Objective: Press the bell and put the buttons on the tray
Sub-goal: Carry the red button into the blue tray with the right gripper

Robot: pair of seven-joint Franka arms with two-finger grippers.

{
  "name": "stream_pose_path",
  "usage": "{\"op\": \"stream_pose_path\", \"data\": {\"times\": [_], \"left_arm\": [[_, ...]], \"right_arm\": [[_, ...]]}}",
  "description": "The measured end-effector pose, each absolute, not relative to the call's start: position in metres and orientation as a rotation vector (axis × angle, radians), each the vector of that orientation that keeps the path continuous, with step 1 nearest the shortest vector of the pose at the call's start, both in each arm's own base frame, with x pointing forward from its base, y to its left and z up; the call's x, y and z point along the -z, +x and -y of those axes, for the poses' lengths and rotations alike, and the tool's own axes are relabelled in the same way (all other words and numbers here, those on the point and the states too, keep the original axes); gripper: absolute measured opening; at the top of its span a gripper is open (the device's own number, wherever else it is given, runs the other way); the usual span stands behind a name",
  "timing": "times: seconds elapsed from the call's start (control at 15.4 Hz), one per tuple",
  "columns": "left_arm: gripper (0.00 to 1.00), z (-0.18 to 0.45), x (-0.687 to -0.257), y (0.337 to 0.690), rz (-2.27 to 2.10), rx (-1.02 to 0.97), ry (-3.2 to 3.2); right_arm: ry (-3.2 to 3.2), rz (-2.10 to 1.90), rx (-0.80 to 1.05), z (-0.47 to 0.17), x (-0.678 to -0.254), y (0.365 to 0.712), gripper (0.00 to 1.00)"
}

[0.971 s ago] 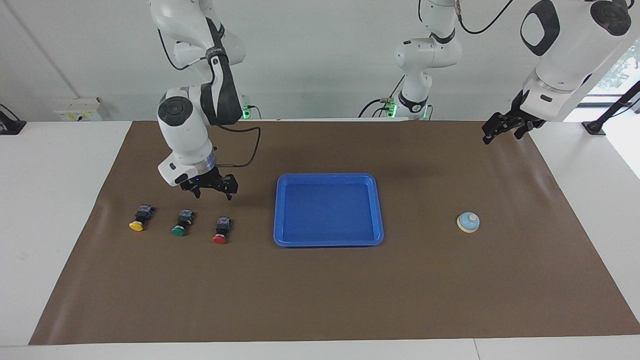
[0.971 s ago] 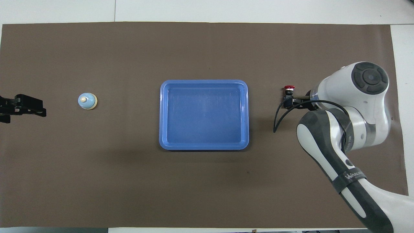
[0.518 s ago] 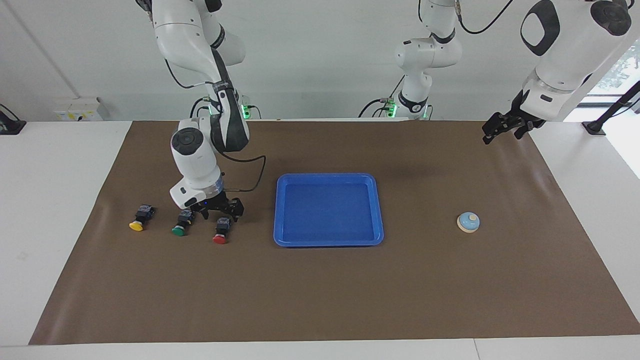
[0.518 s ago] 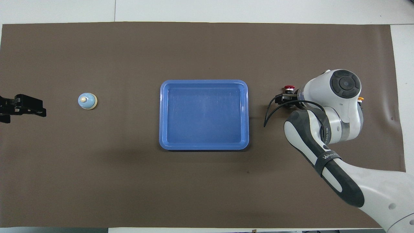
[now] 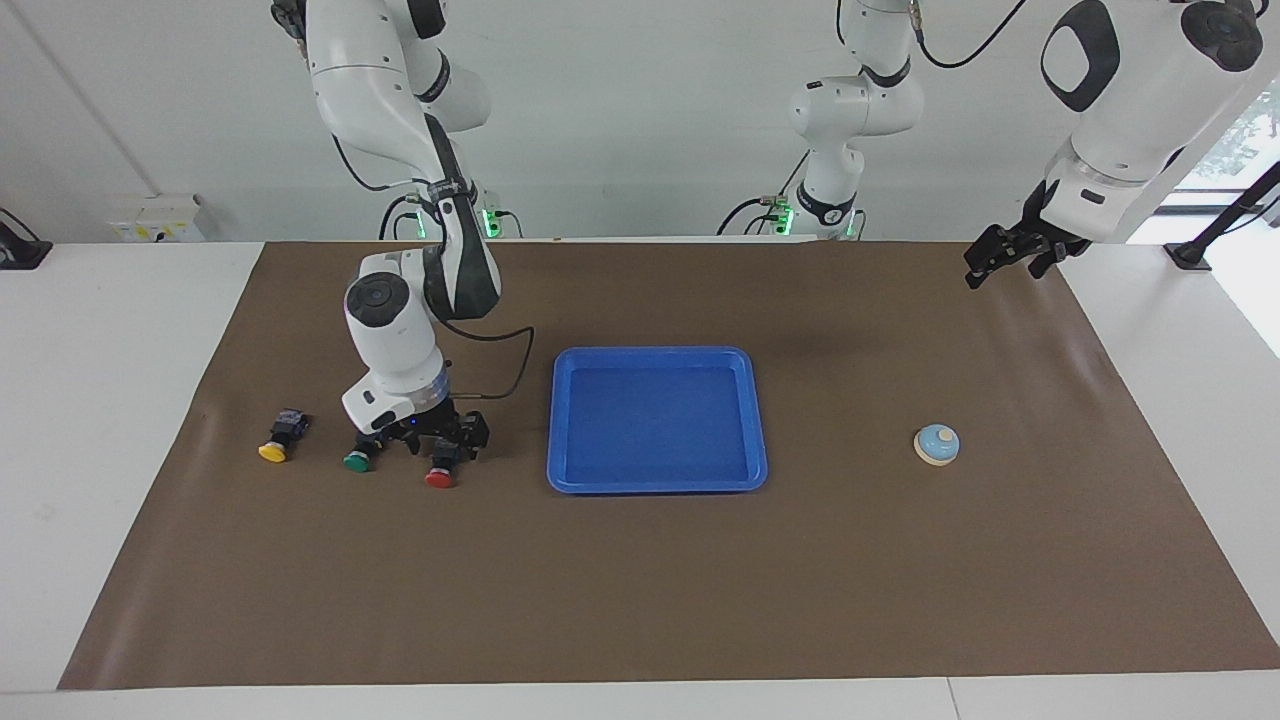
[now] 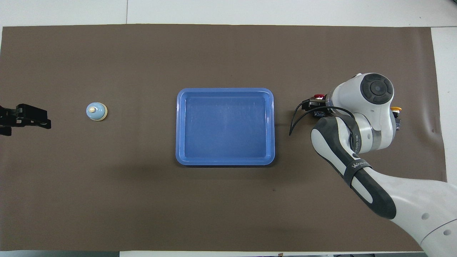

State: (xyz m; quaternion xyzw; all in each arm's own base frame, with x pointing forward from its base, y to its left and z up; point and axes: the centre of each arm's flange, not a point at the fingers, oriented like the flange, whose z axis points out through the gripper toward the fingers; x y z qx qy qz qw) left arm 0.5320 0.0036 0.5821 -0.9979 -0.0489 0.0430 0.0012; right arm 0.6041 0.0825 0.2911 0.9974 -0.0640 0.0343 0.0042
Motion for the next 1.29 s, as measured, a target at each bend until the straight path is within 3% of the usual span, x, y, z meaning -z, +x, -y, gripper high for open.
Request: {"op": "stream_pose_path", "data": {"times": [0.13,0.26,0.52,0.71,1.04,1.29], "left_arm": [[1.0,-0.004,-0.582,0.532,0.153,-0.135,-3.133],[1.0,-0.004,-0.582,0.532,0.153,-0.135,-3.133],[1.0,-0.004,-0.582,0.532,0.153,-0.135,-3.133],[1.0,-0.004,-0.582,0.532,0.153,-0.135,-3.133],[1.0,-0.004,-0.582,0.532,0.153,-0.135,-3.133],[1.0,-0.004,-0.582,0.532,0.153,-0.135,-3.133]], "right_arm": [[3.125,0.201,-0.106,-0.082,-0.291,0.604,0.59],[3.125,0.202,-0.107,-0.083,-0.291,0.604,0.41],[3.124,0.201,-0.102,-0.083,-0.293,0.606,0.41],[3.121,0.169,-0.032,-0.102,-0.322,0.616,0.41],[3.165,0.188,0.034,-0.199,-0.409,0.621,0.41],[3.16,0.226,0.041,-0.285,-0.405,0.59,0.41]]}}
